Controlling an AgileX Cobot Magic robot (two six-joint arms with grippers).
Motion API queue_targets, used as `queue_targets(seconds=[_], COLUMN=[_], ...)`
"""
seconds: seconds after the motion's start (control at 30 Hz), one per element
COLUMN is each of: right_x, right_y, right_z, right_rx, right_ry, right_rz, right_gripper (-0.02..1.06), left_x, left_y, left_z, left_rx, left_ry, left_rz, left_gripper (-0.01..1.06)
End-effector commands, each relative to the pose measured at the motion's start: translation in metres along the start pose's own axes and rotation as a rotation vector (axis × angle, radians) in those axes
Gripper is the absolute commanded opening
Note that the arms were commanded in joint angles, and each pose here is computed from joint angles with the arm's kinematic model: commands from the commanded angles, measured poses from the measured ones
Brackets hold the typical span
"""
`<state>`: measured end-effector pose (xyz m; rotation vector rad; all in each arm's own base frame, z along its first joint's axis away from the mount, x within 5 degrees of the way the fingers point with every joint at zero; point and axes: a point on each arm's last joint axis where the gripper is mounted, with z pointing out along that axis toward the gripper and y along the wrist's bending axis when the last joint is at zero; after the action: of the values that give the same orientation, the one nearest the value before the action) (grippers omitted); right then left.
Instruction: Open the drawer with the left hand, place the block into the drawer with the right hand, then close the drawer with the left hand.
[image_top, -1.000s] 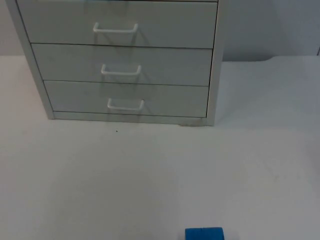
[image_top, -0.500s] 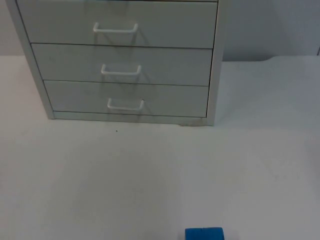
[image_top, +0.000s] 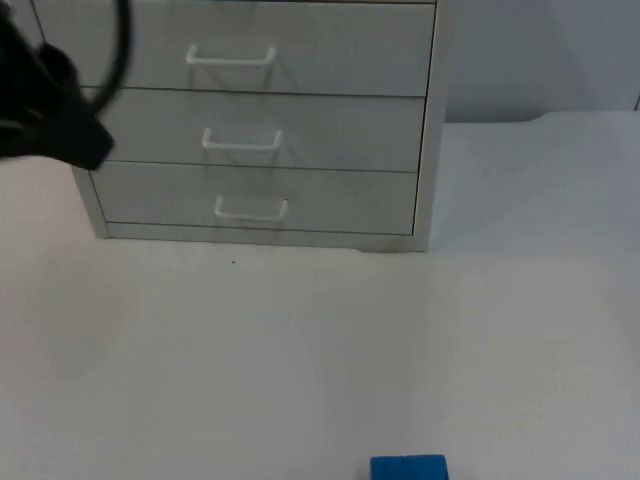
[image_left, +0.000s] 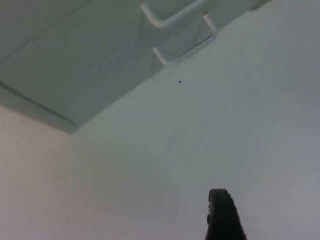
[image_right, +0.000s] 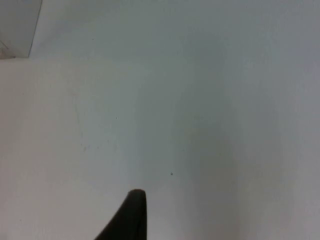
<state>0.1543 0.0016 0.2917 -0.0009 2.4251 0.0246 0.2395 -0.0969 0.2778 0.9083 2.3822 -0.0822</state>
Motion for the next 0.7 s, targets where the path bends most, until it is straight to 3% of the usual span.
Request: queue_targets(seconds=[0.0,0.03,0.07,0.2,0.23,0.33,0.67], right_x=[-0.002,-0.002,-0.002,-0.002,-0.002,-0.002,-0.001], right_y=[-0.001,-0.001,-0.001,-0.001,-0.001,-0.001,-0.001], right_z=[-0.001,-0.001,-0.001,-0.001,-0.001,-0.001,0.0], right_rx=[0.002,0.002,0.002,0.002,0.002,0.002,0.001], right_ry=[-0.015,-0.015,-0.015,-0.015,-0.015,-0.005,-0.006], right_rz=[0.002,0.002,0.002,0.002,0.002,0.002,0.004], right_gripper=[1.05,1.05,1.05,1.05,1.05,1.05,1.05], left_x=[-0.009,-0.014,-0.014,-0.025,-0.025,-0.027,-0.022], left_y=[-0.006,-0.012,-0.012,-0.035,-0.035,-0.043,-0.047], left_z=[0.011,0.019,0.019,0.059,0.059,0.085,0.139], left_rx=[-0.022,-0.028,-0.028,-0.067,-0.067,-0.101,-0.125], left_ry=[0.007,0.016,0.016,0.053,0.053,0.078,0.101], left_rz=[0.109,0.177,0.177,0.479,0.479,0.677,0.954], left_gripper=[0.5,0.5,0.5,0.5,0.5,0.5,0.5])
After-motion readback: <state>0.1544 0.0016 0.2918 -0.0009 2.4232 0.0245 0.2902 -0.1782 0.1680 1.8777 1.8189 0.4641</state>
